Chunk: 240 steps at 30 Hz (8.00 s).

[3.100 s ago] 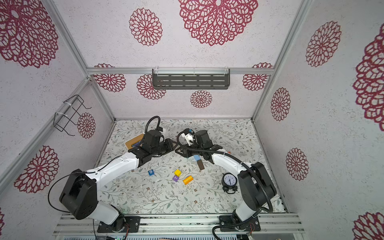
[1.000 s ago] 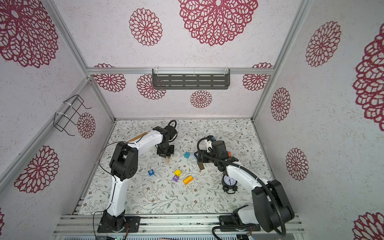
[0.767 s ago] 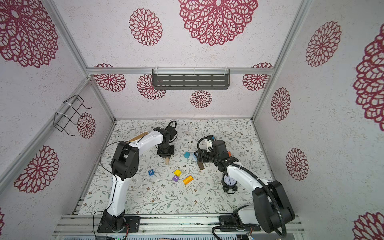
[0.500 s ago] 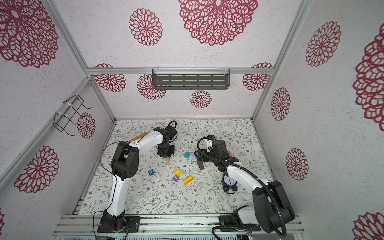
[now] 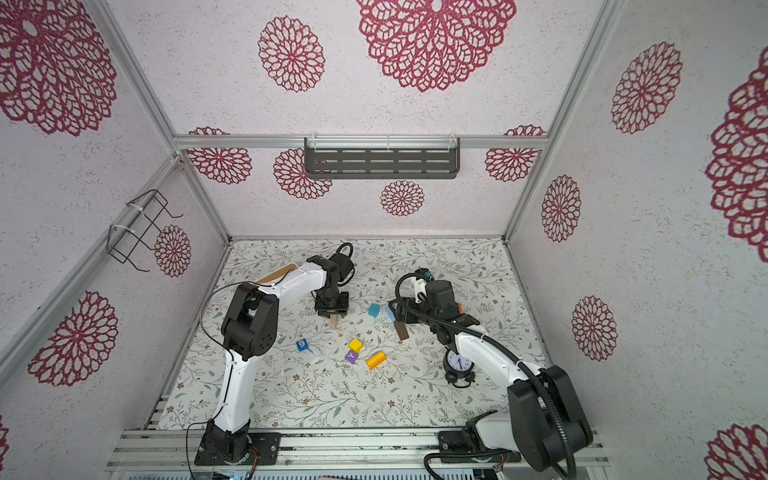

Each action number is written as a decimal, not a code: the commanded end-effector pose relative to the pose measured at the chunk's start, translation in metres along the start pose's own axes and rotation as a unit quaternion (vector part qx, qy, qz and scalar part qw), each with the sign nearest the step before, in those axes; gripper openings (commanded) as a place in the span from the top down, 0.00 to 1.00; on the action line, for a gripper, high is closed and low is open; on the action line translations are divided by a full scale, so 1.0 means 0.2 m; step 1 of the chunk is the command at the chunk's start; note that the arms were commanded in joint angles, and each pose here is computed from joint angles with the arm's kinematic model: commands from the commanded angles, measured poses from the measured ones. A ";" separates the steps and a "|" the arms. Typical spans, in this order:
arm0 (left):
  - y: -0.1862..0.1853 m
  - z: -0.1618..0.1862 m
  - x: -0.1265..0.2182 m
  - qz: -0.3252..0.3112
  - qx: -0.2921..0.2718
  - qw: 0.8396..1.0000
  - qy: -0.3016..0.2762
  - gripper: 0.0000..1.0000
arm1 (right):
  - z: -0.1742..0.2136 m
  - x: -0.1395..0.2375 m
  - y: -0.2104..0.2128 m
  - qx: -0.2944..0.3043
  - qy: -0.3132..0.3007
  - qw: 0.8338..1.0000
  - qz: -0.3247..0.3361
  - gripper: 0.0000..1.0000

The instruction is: Build the wood block tower

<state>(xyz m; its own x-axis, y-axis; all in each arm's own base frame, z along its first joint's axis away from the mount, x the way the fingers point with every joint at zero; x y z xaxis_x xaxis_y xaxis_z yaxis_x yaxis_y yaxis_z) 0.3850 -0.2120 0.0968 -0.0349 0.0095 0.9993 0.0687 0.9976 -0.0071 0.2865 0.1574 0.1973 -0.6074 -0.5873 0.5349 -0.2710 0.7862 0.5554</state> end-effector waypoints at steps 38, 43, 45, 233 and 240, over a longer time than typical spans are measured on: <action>0.38 0.73 0.66 0.145 0.089 0.933 -0.317 0.03 | -0.08 -0.39 -0.02 0.151 0.267 0.929 0.205 0.45; 0.41 0.80 0.68 0.161 0.087 0.921 -0.344 0.03 | -0.04 -0.46 -0.01 0.157 0.276 0.927 0.200 0.44; 0.41 0.82 0.68 0.168 0.085 0.919 -0.347 0.03 | -0.04 -0.49 -0.02 0.159 0.276 0.926 0.203 0.44; -0.26 0.05 0.09 0.045 -0.063 0.996 -0.033 0.90 | 0.04 0.00 -0.02 0.047 0.056 0.995 0.061 0.41; -0.26 0.05 0.05 0.032 -0.061 0.997 -0.024 0.90 | 0.04 0.00 -0.03 0.043 0.055 0.996 0.054 0.41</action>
<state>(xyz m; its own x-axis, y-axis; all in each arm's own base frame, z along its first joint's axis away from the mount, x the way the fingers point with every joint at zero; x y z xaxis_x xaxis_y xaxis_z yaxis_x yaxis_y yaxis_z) 0.3693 -0.2609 0.1072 -0.0677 0.0947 0.9932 0.1967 0.9772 -0.0797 0.2819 0.1550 0.1769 -0.5245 -0.4847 0.7000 -0.2600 0.8741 0.4104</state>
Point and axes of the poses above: each gripper's point midway between its finger pads, its own x axis back along the fingers, its own y axis along the line the jaws close on, z = x × y, the point moved 8 cm from there along x, back along the fingers, and after that the axes turned 5 degrees about -x, right-handed, at the moved point
